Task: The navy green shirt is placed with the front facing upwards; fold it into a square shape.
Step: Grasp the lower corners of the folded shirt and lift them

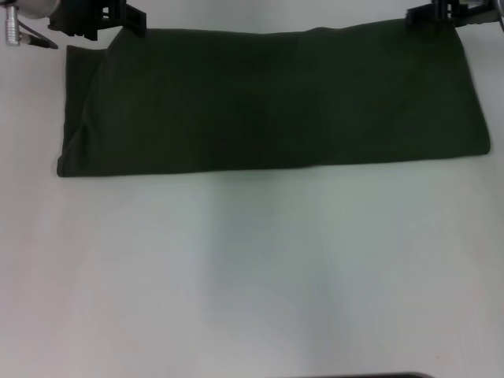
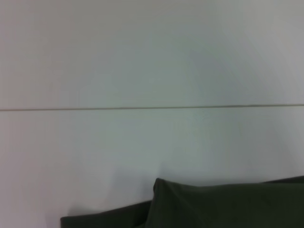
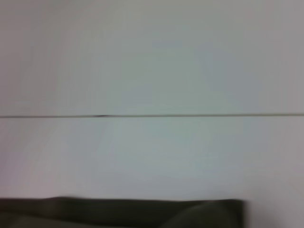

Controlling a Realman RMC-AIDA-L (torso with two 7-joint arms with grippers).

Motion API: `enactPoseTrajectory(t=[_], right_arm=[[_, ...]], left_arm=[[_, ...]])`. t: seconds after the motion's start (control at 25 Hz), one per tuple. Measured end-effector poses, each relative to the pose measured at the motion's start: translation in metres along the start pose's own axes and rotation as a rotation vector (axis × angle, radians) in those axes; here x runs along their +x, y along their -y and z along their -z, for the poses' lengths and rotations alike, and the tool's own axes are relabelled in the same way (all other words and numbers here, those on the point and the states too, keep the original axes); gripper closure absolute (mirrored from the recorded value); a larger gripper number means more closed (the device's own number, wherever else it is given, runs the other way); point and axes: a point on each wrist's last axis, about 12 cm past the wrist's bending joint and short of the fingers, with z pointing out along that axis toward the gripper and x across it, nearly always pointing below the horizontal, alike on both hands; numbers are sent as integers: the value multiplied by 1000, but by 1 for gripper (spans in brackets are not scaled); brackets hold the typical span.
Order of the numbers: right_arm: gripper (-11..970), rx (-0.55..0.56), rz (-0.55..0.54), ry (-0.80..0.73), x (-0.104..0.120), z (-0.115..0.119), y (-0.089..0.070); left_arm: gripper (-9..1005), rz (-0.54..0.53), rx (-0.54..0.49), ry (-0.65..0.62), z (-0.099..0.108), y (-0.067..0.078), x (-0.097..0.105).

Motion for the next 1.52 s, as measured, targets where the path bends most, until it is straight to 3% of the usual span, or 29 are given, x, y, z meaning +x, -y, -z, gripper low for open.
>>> enactPoseTrajectory(t=[0.08,0.24,0.6,0.96,1.24,1.52], right_arm=[[28,73,10,5,0,-1,8],[29,88,14,4,-4,2,9],[29,-122,-32,-27,-18,24,-16],[30,-156,-128,12,1,6,-11],[30,-82,-96,10,11,-6,-6],[30,-8,-66,66,4,-3,5]], left_arm=[[212,-1,1,6,-1,1,0],[212,-3,3,14,-1,3,-2],[212,-3,-1,27,1,2,-3],[213,8,-8,25,0,-3,1],[214,9,-5,23,-1,-2,2],[214,7,-1,21,-2,0,3]])
